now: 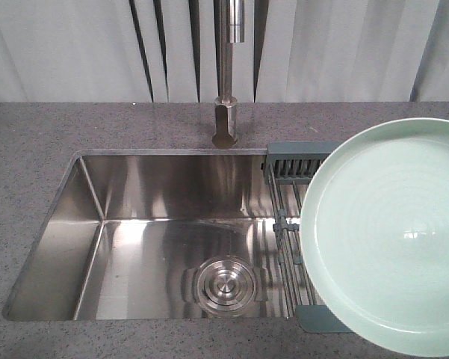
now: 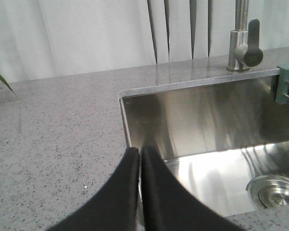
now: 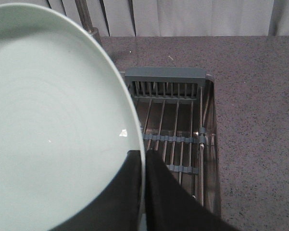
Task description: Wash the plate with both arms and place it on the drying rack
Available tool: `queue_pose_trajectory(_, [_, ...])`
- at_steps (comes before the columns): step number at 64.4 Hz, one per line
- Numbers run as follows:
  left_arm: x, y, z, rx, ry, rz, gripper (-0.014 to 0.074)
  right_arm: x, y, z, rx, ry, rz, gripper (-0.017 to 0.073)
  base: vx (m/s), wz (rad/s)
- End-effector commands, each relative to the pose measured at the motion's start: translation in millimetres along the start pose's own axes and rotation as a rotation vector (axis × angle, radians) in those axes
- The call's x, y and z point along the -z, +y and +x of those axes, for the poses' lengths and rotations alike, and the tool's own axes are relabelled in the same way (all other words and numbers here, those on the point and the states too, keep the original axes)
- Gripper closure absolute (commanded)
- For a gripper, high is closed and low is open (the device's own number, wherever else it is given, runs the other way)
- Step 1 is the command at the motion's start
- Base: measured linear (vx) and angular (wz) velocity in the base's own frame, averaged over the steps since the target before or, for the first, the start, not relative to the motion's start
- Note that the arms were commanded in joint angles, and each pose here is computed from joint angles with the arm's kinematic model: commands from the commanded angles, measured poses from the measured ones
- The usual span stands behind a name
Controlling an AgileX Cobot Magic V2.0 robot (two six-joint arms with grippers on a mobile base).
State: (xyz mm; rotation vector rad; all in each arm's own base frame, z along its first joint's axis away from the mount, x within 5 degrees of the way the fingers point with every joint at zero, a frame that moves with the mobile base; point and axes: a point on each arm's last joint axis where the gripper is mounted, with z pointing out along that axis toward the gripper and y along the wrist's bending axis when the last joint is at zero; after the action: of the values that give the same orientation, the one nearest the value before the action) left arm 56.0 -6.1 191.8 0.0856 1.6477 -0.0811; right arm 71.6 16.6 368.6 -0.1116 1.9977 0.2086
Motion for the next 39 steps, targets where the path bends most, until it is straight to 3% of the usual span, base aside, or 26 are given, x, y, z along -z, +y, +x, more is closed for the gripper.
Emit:
queue_pose_trajectory(1, [-0.5, 0.2, 2.0, 0.014, -0.061, -0.002, 0.059, 3.6, 0.5, -13.3, 0.007, -0.095, 0.002, 0.0563, 0.02, -0.02])
queue_pose_trajectory(39, [-0.5, 0.2, 2.0, 0.014, -0.061, -0.002, 0.059, 3.6, 0.5, -13.3, 0.007, -0.095, 0.002, 0.0563, 0.01, -0.01])
